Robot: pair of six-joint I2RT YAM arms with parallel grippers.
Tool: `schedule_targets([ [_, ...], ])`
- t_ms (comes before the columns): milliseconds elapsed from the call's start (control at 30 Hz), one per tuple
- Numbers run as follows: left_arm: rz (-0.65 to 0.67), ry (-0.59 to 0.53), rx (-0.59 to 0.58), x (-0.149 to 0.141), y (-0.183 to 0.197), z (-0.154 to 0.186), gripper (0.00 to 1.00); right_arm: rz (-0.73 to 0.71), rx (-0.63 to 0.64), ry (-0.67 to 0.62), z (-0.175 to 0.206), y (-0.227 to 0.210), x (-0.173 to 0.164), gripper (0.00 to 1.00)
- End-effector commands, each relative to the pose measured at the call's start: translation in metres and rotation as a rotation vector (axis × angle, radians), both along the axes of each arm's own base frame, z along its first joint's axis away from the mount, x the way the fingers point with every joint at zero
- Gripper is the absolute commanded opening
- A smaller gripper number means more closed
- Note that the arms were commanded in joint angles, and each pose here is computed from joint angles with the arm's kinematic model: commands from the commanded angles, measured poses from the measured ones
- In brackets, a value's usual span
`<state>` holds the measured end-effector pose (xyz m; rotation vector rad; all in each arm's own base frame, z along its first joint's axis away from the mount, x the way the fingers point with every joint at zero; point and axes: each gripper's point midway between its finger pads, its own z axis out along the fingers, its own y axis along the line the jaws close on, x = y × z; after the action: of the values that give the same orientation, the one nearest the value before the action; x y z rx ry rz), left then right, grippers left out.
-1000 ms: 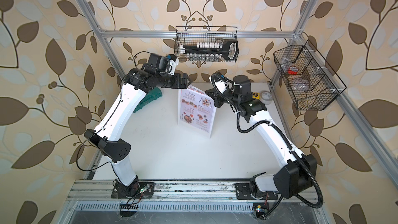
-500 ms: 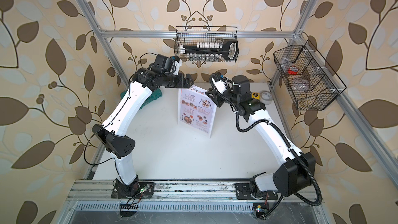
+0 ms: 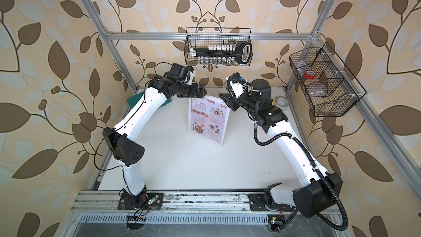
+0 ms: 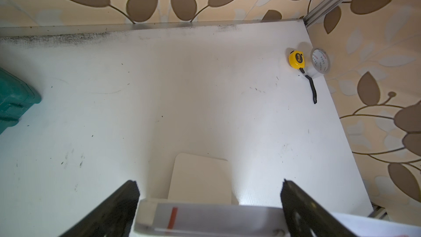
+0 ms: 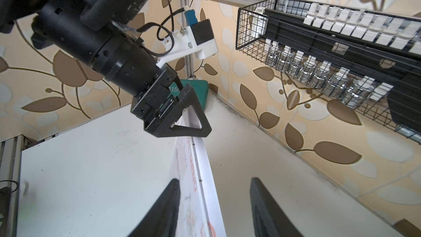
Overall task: Insert the menus into the narrow rack
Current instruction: Insert the menu into the narrow rack.
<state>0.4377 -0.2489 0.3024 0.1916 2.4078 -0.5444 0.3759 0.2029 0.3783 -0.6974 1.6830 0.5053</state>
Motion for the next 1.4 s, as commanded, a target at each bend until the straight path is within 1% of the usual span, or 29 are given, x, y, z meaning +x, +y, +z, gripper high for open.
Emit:
schedule_targets([
  [0,-0.006,-0.048,0.008,-0.018,0.006,0.021,0.99,-0.037,0.001,-0.001,0.0,-0.004,0.006,0.51],
  [200,-0.012,-0.046,-0.002,-0.021,0.005,0.023,0.99,-0.064,-0.005,-0.008,0.001,-0.008,0.009,0.51],
  [433,-0.035,-0.112,-0.049,-0.023,0.001,0.059,0.99,-0.08,-0.009,0.009,-0.004,-0.007,0.016,0.52],
  [500,-0.041,-0.114,-0.059,-0.023,-0.001,0.062,0.99,-0.091,-0.007,0.027,-0.005,-0.007,0.021,0.51],
  [633,-0.049,-0.098,-0.071,-0.027,-0.003,0.059,0.99,-0.177,0.043,0.09,-0.001,-0.012,0.038,0.5],
  [733,-0.046,-0.111,-0.071,-0.028,-0.001,0.063,0.99,-0.178,0.07,0.142,0.001,-0.004,0.043,0.49],
  [867,-0.022,-0.148,-0.055,-0.024,0.007,0.069,0.99,-0.187,0.029,0.165,-0.01,0.013,0.041,0.48],
  [1033,0.008,-0.134,-0.059,-0.015,0.019,0.065,0.99,-0.223,-0.003,0.196,-0.022,0.024,0.045,0.48],
  [1100,0.034,-0.138,-0.059,-0.011,0.03,0.067,0.99,-0.232,-0.018,0.199,-0.023,0.029,0.046,0.48],
  [1267,0.102,-0.132,-0.117,-0.004,0.063,0.069,0.99,-0.265,-0.098,0.231,-0.038,0.033,0.053,0.48],
  [1367,0.124,-0.116,-0.111,-0.005,0.072,0.057,0.99,-0.26,-0.102,0.241,-0.042,0.036,0.053,0.48],
])
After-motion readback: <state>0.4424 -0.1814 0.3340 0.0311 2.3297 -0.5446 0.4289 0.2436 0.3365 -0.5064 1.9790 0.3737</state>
